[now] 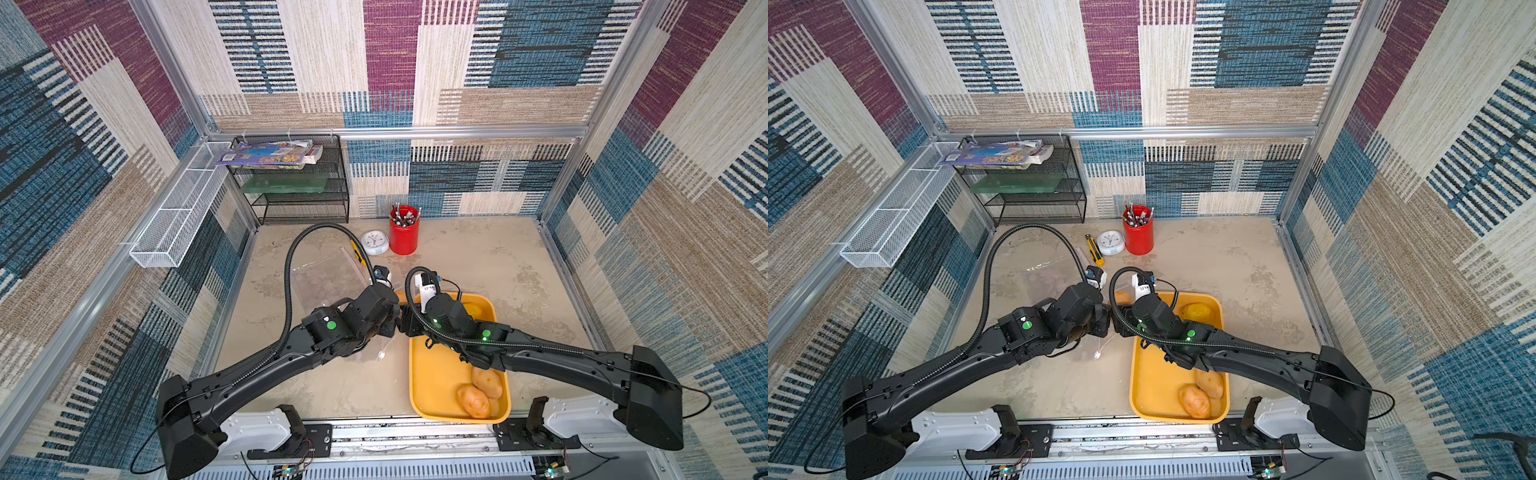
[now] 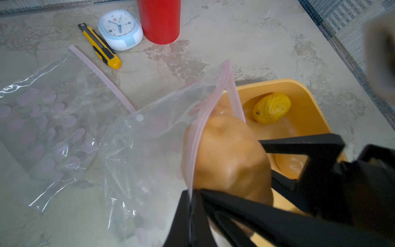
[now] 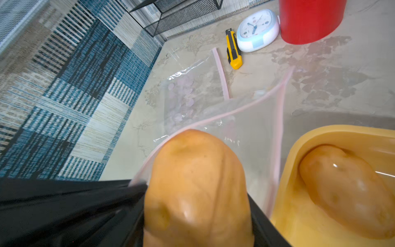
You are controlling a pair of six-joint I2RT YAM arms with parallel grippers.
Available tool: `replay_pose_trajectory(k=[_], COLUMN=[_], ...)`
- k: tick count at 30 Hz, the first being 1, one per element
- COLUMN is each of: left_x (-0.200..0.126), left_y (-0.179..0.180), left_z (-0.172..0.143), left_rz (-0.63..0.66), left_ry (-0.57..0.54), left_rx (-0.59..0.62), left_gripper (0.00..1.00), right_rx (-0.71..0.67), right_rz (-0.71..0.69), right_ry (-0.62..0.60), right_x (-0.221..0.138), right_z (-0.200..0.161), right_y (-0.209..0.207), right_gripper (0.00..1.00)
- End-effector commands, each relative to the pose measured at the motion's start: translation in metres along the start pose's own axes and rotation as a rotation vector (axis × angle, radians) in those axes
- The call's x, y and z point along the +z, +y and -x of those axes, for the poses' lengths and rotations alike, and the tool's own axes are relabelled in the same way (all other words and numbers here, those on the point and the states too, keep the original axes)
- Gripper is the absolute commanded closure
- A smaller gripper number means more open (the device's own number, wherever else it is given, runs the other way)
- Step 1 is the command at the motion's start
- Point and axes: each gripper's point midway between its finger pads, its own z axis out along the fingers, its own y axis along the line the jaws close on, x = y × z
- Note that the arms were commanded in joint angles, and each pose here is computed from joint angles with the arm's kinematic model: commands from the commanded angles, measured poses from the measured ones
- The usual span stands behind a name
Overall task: Put the potatoes into a zipper bag and zip it
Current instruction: Place the potato into the zipper food storage bag.
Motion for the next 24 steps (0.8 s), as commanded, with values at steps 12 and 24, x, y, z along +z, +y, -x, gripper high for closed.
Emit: replay_pose_trajectory(k=[12, 24], left_x=[-0.005, -0.014], left_y=[0.005, 0.013], left_z=[0.011, 0.015], left_rz=[0.014, 0.033], left_ry=[-0.067, -0.094], left_rx=[-0.066, -0.089], left_gripper=[1.0, 1.0], right_rx=[0.035, -0.013], right_rz=[-0.106, -0.216], right_ry=[0.05, 0.068], right_x=[0.037, 0.046], right_z=[-0.024, -0.038], right_y=[-0.024, -0.045], right_gripper=[0.75, 0.49])
